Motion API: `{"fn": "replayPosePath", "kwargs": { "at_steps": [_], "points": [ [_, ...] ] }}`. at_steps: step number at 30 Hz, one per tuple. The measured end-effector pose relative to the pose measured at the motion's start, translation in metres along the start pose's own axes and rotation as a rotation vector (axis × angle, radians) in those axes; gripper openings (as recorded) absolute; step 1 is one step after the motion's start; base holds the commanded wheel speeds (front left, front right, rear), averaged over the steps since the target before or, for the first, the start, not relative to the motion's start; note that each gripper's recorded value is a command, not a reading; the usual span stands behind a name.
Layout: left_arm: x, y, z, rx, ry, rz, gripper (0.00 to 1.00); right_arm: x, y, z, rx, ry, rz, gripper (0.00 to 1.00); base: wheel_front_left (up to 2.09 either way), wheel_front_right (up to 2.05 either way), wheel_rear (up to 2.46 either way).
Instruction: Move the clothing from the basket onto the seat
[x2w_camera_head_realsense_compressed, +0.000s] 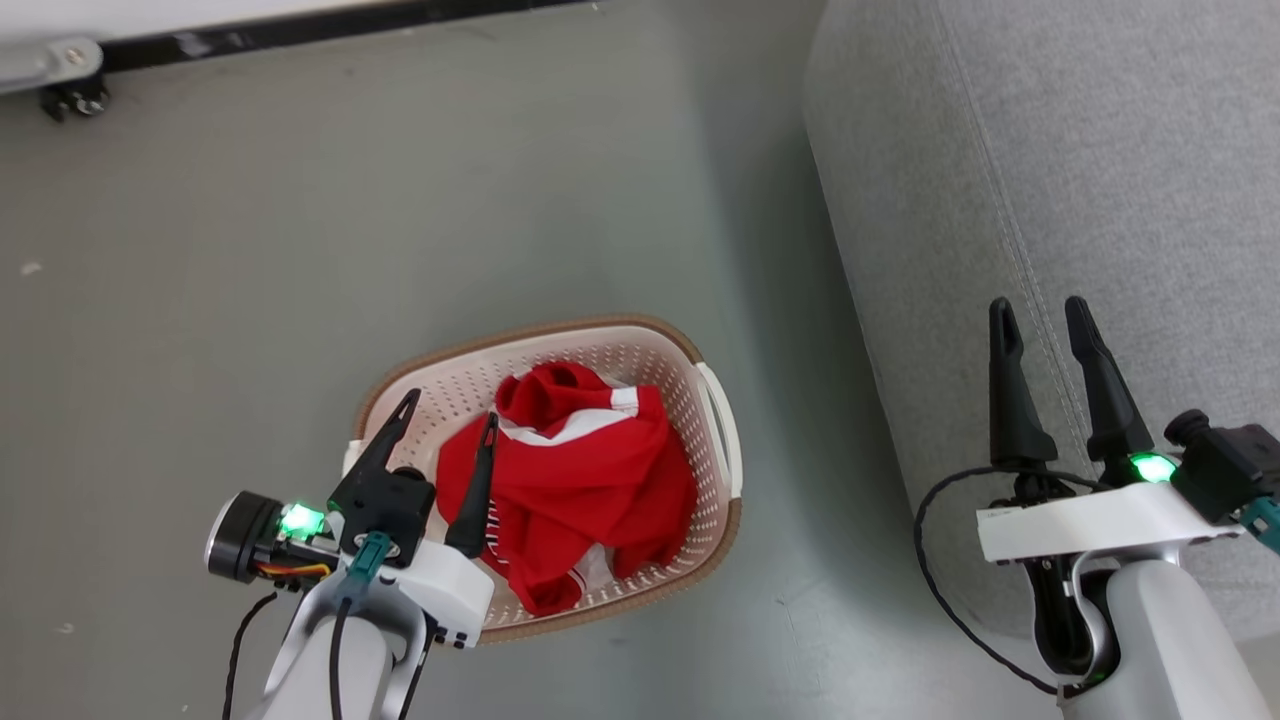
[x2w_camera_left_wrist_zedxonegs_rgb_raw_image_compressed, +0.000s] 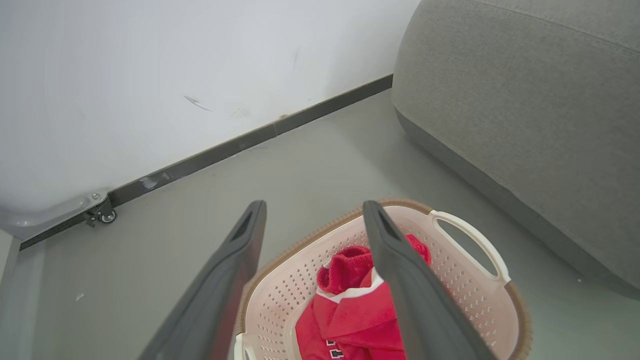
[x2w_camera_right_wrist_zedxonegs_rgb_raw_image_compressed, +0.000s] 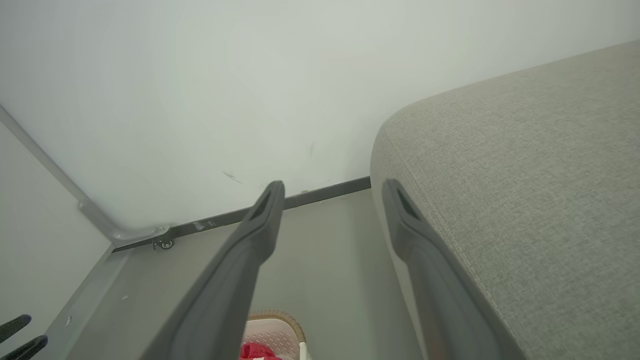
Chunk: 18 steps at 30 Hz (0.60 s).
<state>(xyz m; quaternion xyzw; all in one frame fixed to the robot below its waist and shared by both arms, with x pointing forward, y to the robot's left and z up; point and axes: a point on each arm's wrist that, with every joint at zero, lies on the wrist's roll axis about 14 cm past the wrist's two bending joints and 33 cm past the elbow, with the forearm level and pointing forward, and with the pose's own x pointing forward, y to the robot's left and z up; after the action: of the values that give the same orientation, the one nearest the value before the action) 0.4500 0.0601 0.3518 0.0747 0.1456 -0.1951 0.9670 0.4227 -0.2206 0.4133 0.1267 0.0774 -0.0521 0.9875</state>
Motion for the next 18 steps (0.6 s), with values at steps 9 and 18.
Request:
{"fn": "replayPosePath", "kwargs": {
  "at_steps": [9, 18],
  "points": [
    [0.026, -0.021, -0.023, 0.022, 0.047, -0.093, 1.0, 0.007, -0.013, -0.01, -0.001, 0.026, -0.033, 1.0, 0.0, 0.0, 0.0],
    [0.044, -0.031, -0.049, 0.032, 0.101, -0.141, 1.0, 0.015, -0.022, -0.01, 0.009, 0.018, -0.059, 1.0, 0.0, 0.0, 0.0]
  ]
}}
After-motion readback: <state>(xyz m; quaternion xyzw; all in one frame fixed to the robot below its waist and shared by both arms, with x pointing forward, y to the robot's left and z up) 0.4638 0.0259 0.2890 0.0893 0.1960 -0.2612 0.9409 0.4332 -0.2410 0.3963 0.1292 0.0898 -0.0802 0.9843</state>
